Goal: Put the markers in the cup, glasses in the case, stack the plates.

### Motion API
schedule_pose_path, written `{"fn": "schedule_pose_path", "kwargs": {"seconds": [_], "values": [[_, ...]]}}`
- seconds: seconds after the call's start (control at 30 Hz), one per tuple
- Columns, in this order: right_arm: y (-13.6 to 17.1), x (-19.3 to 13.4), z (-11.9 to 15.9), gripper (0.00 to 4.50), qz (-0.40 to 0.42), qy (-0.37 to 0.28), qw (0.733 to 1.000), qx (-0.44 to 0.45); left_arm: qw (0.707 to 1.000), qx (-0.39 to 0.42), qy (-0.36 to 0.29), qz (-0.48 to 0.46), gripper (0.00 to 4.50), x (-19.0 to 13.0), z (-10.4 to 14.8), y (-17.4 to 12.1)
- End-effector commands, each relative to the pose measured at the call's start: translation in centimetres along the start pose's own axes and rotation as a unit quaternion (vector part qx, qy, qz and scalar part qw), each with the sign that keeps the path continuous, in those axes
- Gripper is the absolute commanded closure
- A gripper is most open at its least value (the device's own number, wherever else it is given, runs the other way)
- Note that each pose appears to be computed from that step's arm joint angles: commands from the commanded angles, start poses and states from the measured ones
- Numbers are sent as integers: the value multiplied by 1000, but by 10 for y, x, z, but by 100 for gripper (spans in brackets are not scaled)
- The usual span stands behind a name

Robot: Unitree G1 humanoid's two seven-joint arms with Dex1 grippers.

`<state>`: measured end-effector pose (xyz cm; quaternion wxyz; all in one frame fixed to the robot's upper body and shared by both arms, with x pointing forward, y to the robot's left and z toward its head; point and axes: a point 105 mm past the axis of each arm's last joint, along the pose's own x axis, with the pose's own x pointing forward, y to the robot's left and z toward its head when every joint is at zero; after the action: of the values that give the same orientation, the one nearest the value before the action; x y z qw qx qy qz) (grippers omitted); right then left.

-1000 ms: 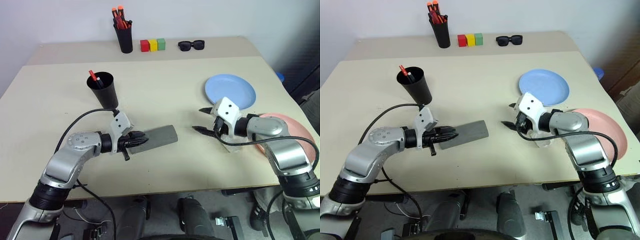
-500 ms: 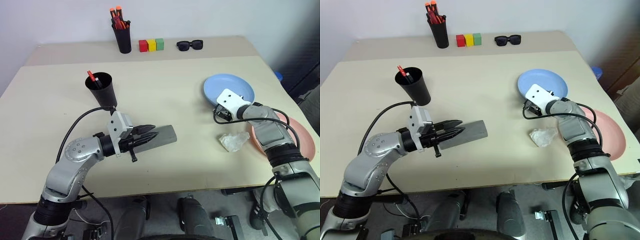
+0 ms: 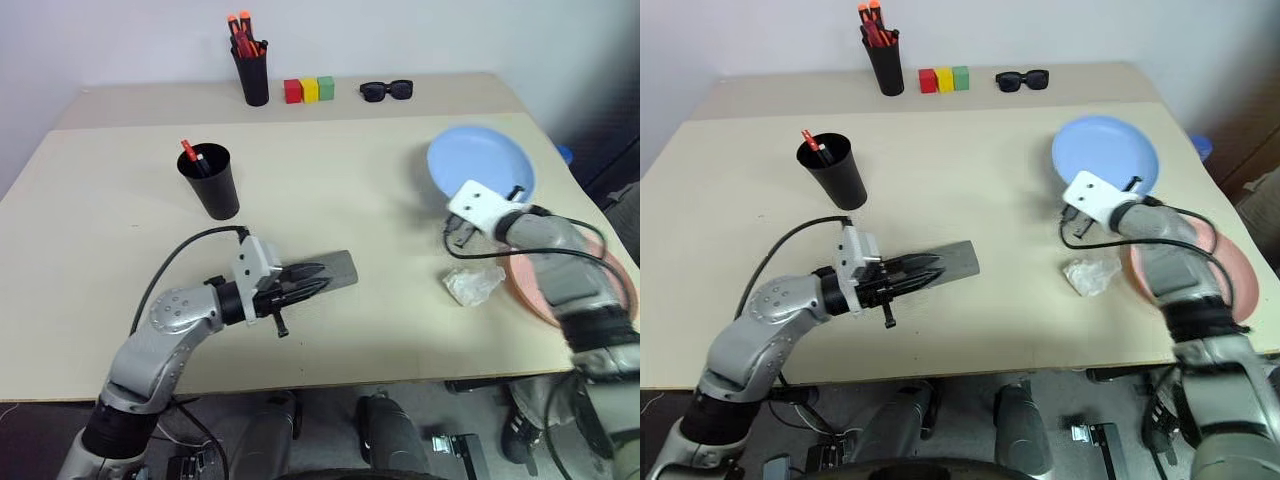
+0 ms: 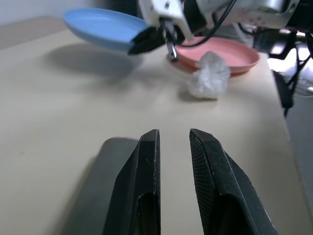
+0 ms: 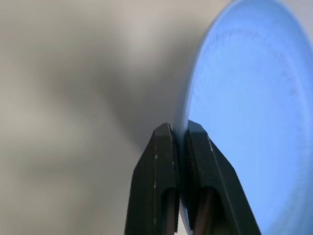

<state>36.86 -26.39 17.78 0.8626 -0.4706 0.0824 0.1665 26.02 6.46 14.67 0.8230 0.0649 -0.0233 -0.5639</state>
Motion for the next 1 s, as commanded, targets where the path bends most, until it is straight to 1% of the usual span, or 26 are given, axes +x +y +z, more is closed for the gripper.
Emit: {"fn": "schedule_pose_path", "kwargs": {"seconds": [0.03,0.13,0.2,0.27,0.37,0.4,0.43,0.47,0.53,0.7,0.77,0.9,1.0], "values": [[-22,-48,15,446,-8,-27,1000,-4,999,17,-13,-33,358,9,4,-1],[-2,-98,-10,446,51,33,998,3,997,27,-17,-68,358,22,3,4],[5,-115,-19,446,66,60,996,14,996,32,-19,-77,358,26,3,7],[19,-129,-32,446,102,92,990,30,996,33,-23,-85,358,29,3,9],[32,-138,-38,347,135,114,983,48,995,35,-27,-92,358,31,2,9],[32,-137,-37,302,133,113,984,43,995,34,-26,-93,358,30,1,9],[31,-135,-37,241,130,112,985,38,995,34,-26,-94,358,30,0,9],[29,-132,-35,199,121,107,986,31,995,34,-25,-93,358,29,-1,9],[27,-125,-28,92,114,89,989,29,995,32,-24,-89,358,26,-2,8],[40,-106,3,92,146,2,986,76,997,31,-21,-75,358,19,-3,6],[50,-96,10,92,164,-16,982,93,997,31,-19,-65,358,16,-5,6],[77,-85,7,92,209,-13,973,97,998,29,-17,-51,358,12,-6,5],[85,-77,-2,92,213,3,973,92,998,29,-17,-48,358,11,-6,4]]}}
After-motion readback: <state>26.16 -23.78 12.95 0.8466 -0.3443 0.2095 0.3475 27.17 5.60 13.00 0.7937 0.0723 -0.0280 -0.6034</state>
